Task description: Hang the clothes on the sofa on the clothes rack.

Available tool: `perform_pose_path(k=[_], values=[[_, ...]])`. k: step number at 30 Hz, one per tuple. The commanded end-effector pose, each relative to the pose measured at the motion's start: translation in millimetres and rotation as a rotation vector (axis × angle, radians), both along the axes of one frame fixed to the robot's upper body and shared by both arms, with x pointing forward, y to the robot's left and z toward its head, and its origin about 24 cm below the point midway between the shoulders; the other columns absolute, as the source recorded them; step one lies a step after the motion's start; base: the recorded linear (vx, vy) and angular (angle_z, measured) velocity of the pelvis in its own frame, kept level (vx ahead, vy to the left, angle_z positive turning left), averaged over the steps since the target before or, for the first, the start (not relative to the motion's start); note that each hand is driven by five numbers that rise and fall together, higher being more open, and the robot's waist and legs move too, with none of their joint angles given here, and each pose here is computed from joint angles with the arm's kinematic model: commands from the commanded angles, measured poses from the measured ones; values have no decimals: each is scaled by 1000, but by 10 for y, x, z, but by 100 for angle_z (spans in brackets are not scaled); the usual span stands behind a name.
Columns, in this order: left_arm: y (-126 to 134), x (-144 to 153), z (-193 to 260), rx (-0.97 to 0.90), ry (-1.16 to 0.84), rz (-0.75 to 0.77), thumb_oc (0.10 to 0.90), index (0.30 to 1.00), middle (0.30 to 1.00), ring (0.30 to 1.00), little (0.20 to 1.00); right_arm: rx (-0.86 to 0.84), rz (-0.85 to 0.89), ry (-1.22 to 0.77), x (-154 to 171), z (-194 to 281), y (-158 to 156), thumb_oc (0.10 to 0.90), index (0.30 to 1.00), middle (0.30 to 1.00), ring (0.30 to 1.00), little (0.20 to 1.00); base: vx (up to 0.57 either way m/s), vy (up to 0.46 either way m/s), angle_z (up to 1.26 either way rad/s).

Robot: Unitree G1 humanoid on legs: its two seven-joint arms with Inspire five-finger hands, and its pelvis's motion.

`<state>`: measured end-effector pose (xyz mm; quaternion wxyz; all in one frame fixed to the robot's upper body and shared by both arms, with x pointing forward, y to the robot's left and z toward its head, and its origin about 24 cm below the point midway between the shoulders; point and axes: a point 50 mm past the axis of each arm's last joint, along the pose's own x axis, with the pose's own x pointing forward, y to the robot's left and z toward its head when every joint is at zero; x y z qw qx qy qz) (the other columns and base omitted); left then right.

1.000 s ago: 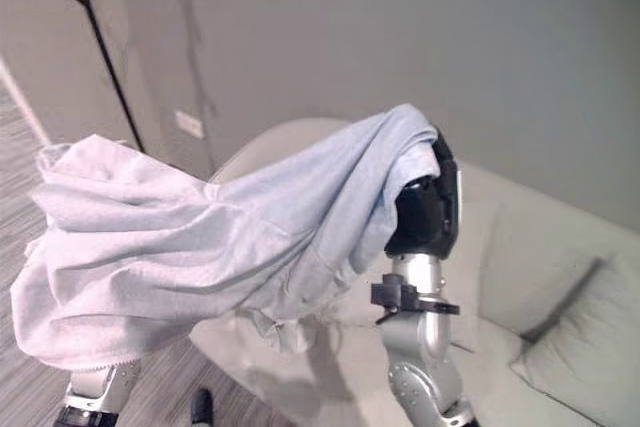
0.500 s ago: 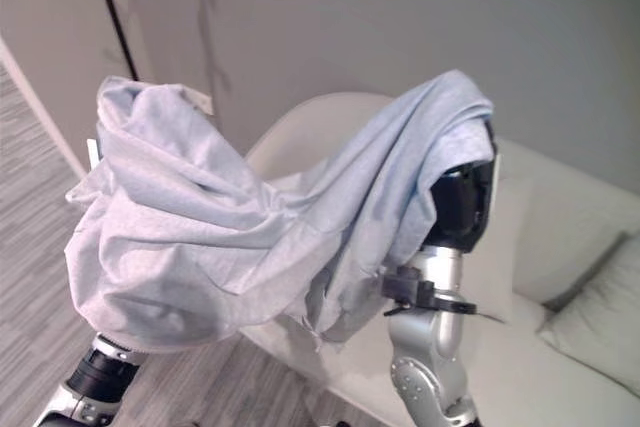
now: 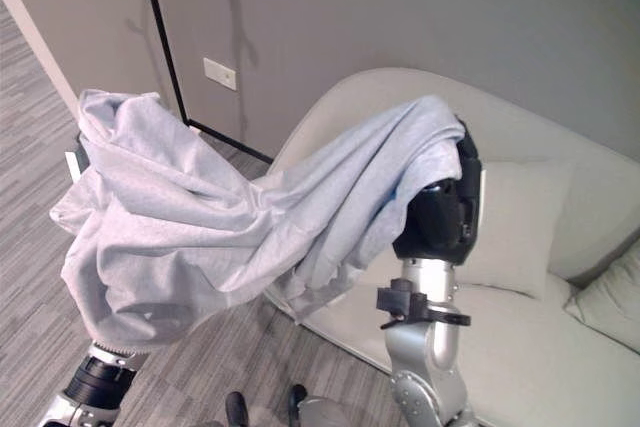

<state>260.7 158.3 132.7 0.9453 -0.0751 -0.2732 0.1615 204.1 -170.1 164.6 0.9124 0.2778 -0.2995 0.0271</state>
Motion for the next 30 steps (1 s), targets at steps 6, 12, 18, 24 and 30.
perform_pose_path(k=[6,12,18,24,30], values=[[-177,-128,299,-6,-193,-262,400,300,300,300,300,3,-49,-200,-146,282,-75,400,300,300,300,300,88,24,8],[-237,-102,328,-12,-198,-283,400,300,300,300,300,-47,-90,-200,-120,307,-104,400,300,300,300,300,71,119,29],[-186,-95,385,-25,-234,-216,400,300,300,300,300,-55,-118,-210,-42,347,-120,400,300,300,300,300,123,200,-8],[-265,-50,362,-83,-234,-212,400,300,300,300,300,-68,-151,-234,-50,373,-123,400,300,300,300,300,426,584,-30],[-227,14,477,13,-275,-181,400,300,300,300,300,-72,-209,-221,-15,348,-111,400,300,300,300,300,310,697,20]])
